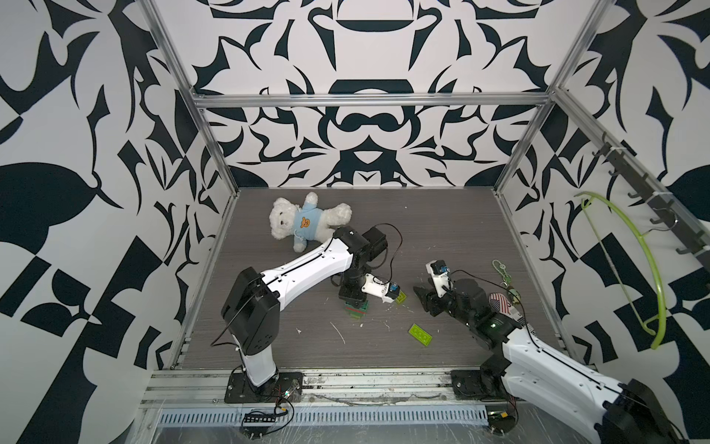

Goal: Assemble a carrot with lego
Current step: Adjust the lego brick at the center of the board, then pick up the lego brick from the center of the board, then assemble the lego brick with the lego brick.

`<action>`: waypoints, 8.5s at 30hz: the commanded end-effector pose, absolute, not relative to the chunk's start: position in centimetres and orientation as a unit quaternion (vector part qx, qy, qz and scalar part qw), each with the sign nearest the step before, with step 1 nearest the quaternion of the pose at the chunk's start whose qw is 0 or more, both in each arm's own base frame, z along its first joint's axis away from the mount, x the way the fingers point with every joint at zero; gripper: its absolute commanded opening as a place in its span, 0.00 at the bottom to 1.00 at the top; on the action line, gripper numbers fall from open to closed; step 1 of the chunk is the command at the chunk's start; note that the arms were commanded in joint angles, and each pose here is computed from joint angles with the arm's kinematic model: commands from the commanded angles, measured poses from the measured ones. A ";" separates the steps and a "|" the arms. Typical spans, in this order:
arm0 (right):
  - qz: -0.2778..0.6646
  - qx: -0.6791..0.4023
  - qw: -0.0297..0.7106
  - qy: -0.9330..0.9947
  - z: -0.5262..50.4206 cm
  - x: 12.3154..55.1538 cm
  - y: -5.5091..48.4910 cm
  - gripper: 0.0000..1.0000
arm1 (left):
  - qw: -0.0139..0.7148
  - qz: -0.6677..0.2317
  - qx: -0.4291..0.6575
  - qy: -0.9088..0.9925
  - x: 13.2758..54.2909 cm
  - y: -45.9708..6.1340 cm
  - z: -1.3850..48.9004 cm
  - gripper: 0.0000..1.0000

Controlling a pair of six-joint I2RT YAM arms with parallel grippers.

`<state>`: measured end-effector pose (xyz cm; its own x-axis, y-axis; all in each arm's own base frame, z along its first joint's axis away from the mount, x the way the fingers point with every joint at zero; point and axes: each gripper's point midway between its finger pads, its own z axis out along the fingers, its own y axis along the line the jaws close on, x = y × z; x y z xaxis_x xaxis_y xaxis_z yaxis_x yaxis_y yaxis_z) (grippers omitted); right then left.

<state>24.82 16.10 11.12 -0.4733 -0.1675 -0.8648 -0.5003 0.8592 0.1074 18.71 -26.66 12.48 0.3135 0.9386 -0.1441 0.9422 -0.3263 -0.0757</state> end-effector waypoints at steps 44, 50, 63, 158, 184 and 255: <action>0.190 -0.192 0.490 0.829 12.9 25.5 16.6 0.61 | 0.013 -0.108 0.793 0.600 17.9 -26.7 12.4 0.62; 0.198 -0.181 0.465 0.843 12.6 25.3 16.8 0.61 | 0.053 -0.105 0.788 0.604 18.9 -27.7 13.7 0.73; 0.061 -0.114 0.219 0.967 9.4 15.2 15.6 0.62 | 0.295 -0.221 0.650 0.665 21.1 -30.8 25.0 0.80; 0.071 -0.644 0.057 0.759 17.4 19.5 36.2 0.29 | 0.356 -0.161 0.007 0.921 34.1 -7.3 22.6 0.77; 0.065 -0.622 0.050 0.779 15.6 20.1 36.9 0.29 | 0.343 -0.179 0.017 0.922 34.1 -8.0 22.1 0.77; 0.003 -0.620 -0.030 0.784 8.2 19.3 32.6 0.27 | 0.343 -0.188 0.018 0.920 34.1 -8.3 21.8 0.74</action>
